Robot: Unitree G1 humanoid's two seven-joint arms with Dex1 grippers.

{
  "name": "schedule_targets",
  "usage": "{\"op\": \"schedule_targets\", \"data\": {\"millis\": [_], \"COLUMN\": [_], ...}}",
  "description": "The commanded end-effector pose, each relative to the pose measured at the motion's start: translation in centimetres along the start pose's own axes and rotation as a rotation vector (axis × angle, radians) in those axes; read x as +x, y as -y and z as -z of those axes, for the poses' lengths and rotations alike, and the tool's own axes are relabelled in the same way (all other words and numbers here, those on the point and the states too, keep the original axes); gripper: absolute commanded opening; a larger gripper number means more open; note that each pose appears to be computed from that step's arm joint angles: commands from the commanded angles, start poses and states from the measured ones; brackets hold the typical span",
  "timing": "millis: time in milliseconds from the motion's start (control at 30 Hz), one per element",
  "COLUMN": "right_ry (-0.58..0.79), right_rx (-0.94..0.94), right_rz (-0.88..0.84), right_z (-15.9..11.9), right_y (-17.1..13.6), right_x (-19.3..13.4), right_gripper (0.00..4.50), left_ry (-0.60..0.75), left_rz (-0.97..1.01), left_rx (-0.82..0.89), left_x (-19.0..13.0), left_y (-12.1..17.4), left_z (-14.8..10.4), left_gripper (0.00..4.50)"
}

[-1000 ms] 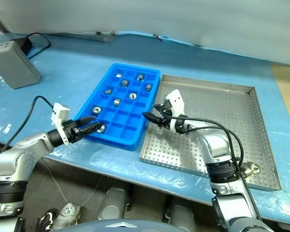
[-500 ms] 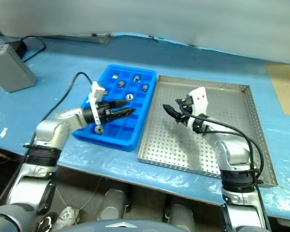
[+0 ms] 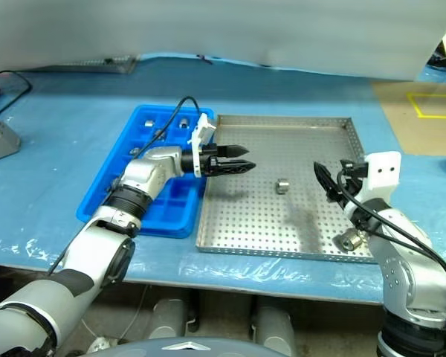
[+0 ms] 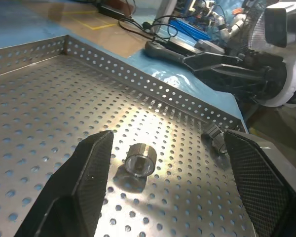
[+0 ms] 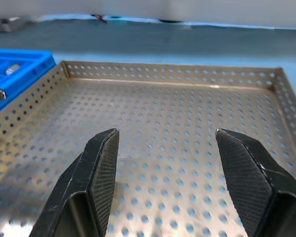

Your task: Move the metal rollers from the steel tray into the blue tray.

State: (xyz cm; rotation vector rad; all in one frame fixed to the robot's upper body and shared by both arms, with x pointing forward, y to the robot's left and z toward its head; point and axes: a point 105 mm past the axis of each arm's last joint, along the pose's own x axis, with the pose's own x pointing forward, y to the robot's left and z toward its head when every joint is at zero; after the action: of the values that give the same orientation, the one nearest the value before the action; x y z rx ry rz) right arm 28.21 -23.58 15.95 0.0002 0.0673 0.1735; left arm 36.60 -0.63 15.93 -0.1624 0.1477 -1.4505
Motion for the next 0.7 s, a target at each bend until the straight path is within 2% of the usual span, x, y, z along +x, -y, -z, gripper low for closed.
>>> {"op": "schedule_targets", "data": {"millis": [33,167,300,467,700], "right_ry": [0.052,0.020,0.010,-0.045,-0.049], "right_rx": [-0.022,-0.018,-0.027,-0.037,-0.052], "right_rz": [-0.019,-0.075,-0.170,-0.083,-0.162], "right_z": [-1.7,-1.2,-1.3,0.6,1.3], "right_y": [-0.7,-2.2,-5.2,-2.9,-4.3], "right_x": [-0.5,0.5,3.1,5.5,6.8], "right_gripper": [3.25,3.25,3.25,3.25,3.25], "left_ry": [0.016,0.038,0.064,0.082,0.074], "left_rz": [0.024,-0.013,-0.073,-0.124,-0.195], "left_rx": [0.018,0.004,-0.008,-0.027,-0.021], "left_x": [0.1,-0.4,-1.4,-2.6,-4.3], "left_y": [0.5,0.2,-0.3,-0.1,-0.2], "left_z": [-0.2,0.0,0.2,0.6,1.0], "left_gripper": [3.75,3.75,3.75,3.75,3.75]}}
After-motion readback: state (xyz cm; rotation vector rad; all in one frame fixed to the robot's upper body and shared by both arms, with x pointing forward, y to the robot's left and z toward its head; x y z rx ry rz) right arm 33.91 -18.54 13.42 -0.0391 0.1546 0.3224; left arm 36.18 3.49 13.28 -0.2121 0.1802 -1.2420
